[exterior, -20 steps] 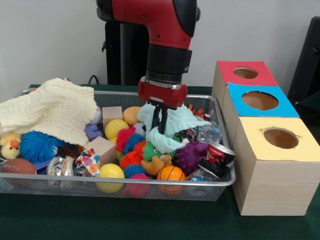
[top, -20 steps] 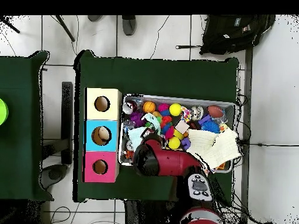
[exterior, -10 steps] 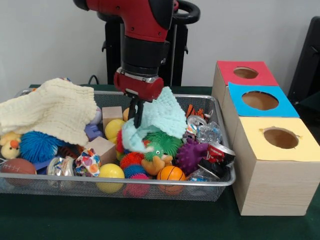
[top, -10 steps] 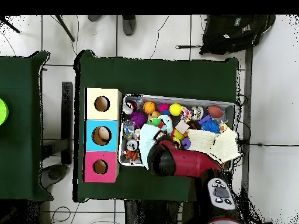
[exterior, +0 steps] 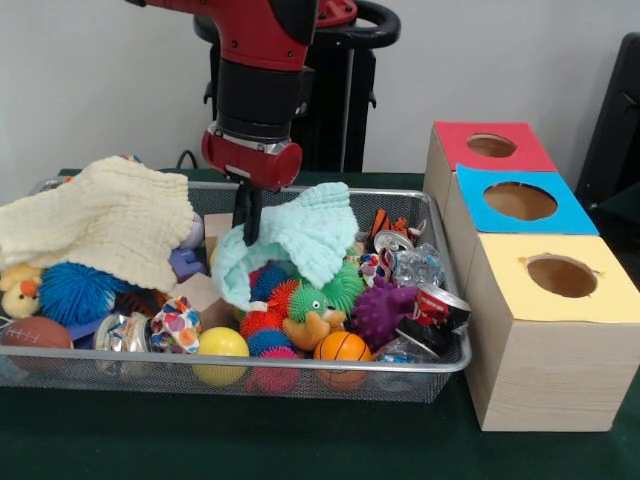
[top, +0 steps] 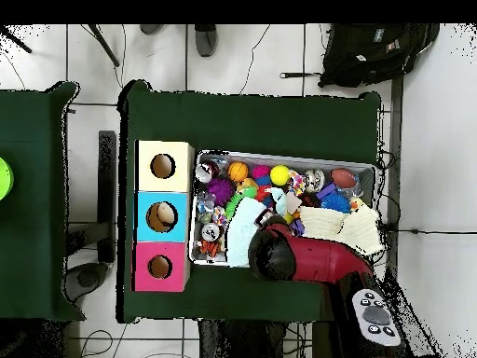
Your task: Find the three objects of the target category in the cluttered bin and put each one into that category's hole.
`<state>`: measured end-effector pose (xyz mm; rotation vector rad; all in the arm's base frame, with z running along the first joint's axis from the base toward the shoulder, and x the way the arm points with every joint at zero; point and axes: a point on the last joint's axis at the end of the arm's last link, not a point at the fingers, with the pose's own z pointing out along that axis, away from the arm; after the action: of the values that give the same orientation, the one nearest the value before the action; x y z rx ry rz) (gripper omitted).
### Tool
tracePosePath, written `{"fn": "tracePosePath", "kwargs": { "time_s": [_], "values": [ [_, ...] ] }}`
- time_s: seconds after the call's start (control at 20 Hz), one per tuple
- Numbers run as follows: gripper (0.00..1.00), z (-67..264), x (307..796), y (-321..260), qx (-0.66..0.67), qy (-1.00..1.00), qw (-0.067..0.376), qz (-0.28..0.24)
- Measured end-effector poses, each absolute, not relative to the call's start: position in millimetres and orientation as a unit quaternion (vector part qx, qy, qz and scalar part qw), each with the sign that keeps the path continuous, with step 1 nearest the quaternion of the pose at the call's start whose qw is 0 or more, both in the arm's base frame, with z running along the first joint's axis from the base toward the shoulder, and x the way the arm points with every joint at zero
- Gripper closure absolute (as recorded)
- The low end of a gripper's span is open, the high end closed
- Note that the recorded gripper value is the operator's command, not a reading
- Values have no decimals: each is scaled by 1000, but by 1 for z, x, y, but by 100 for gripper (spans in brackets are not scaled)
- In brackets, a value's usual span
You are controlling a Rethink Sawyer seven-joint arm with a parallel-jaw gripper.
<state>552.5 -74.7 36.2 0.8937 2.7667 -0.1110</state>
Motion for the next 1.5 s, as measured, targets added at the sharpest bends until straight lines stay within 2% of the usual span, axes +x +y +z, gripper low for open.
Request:
{"fn": "tracePosePath", "kwargs": {
  "time_s": [0.4, 0.8, 1.25, 1.5],
  "values": [
    [100, 52, 558, -82, 302, 946, 110, -35],
    [100, 79, 563, -129, 335, 936, 109, -22],
    [100, 105, 527, -204, 367, 929, 52, -16],
    [100, 114, 511, -227, 361, 932, 37, -15]
  ]
}}
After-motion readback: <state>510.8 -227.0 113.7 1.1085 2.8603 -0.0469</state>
